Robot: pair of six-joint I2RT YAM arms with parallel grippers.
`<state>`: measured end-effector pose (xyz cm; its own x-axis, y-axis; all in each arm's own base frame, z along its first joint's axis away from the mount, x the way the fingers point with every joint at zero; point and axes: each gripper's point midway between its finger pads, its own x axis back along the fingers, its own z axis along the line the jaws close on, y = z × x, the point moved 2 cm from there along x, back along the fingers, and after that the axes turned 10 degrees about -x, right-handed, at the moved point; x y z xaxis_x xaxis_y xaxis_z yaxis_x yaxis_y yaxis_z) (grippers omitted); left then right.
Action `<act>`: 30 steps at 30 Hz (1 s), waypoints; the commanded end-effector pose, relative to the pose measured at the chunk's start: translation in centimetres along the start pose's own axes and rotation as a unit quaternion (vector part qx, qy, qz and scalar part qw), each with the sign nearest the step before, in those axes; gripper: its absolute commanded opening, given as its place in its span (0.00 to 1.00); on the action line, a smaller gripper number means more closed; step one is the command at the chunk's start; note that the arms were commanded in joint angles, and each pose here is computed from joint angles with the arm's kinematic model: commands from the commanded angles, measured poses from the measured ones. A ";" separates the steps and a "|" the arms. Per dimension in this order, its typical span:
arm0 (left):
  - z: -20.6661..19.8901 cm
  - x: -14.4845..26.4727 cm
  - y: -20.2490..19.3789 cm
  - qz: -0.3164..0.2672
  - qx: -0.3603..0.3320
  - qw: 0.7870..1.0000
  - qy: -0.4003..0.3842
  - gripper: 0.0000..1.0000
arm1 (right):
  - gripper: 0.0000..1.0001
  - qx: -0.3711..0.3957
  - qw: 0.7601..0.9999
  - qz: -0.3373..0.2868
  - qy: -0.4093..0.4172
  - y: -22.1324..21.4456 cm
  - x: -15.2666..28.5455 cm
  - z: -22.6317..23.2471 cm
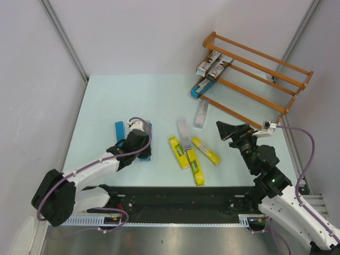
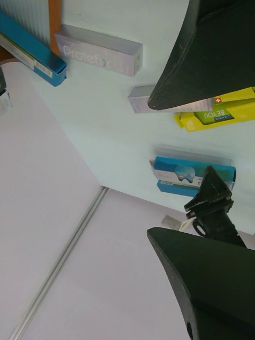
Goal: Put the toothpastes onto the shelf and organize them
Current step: Pick up the toothpaste from the center of the board.
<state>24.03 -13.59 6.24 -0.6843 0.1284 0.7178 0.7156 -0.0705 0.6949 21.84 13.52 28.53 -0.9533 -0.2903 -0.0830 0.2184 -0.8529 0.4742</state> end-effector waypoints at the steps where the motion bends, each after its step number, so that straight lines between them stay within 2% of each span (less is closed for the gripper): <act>1: -3.0 2.9 4.3 -0.073 -0.006 0.996 -0.053 0.44 | 0.99 -0.022 0.999 0.006 0.033 0.0 -1.1 2.2; 10: -9.7 7.3 7.0 -0.106 -0.048 0.986 -0.123 0.43 | 1.00 -0.028 0.996 0.068 0.049 -2.5 -3.3 2.0; 18: -13.8 9.6 8.0 -0.120 -0.070 0.977 -0.160 0.43 | 1.00 -0.063 0.980 0.177 0.066 -6.7 -5.8 1.1; 30: -18.4 11.4 8.7 -0.116 -0.102 0.967 -0.203 0.44 | 1.00 -0.077 0.964 0.235 0.097 -9.2 -7.0 1.5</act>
<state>19.53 -28.81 18.66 -0.6724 0.4971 0.5484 0.5106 -0.2249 0.8299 26.23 22.88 22.06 -0.7346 -0.6739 0.0786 0.6542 -0.6730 0.3451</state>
